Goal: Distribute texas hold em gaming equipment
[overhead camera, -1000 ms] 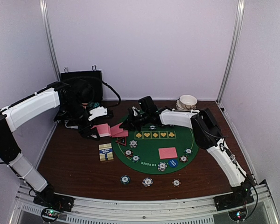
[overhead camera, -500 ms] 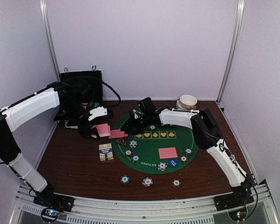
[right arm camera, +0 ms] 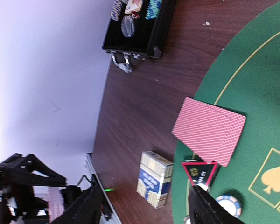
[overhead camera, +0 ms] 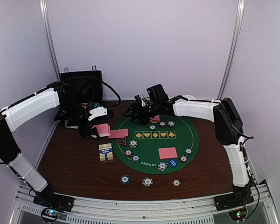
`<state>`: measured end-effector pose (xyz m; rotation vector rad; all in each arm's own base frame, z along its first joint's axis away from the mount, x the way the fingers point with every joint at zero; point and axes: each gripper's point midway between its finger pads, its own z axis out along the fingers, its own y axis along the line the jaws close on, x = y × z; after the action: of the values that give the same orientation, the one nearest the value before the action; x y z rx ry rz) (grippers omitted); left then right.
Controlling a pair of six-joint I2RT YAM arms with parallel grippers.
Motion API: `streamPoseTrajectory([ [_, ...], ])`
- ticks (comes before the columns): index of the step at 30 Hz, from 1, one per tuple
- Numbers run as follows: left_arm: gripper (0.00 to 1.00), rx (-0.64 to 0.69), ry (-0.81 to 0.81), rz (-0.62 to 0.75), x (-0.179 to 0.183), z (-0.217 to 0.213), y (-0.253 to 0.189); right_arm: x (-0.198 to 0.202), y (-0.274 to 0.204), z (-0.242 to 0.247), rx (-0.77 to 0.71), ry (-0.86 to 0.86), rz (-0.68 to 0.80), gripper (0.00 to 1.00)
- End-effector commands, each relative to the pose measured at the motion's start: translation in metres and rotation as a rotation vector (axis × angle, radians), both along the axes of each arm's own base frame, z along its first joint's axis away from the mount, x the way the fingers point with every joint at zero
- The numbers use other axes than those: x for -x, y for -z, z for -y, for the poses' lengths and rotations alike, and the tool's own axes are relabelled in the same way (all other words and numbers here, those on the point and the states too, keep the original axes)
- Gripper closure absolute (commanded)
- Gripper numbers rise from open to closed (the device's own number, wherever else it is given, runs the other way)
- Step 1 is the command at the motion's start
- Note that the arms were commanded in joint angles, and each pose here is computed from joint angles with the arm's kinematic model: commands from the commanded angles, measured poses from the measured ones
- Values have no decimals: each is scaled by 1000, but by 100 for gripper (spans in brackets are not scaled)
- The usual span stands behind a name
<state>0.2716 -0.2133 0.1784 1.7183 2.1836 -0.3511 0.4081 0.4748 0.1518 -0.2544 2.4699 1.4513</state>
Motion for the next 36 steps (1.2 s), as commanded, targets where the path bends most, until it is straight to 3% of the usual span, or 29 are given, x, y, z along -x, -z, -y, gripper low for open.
streamPoseTrajectory([
  [1, 100, 32, 8, 41, -3, 1, -14, 20, -58, -5, -201, -23, 59, 30],
  [7, 100, 31, 7, 36, -3, 2, -13, 67, -73, -14, -338, -94, -1, 19],
  [12, 100, 30, 6, 36, -3, 2, -13, 99, -76, -33, -381, -160, -34, 16],
  [36, 100, 49, 10, 40, -4, 5, -18, 140, -75, -87, -434, -300, -116, 18],
])
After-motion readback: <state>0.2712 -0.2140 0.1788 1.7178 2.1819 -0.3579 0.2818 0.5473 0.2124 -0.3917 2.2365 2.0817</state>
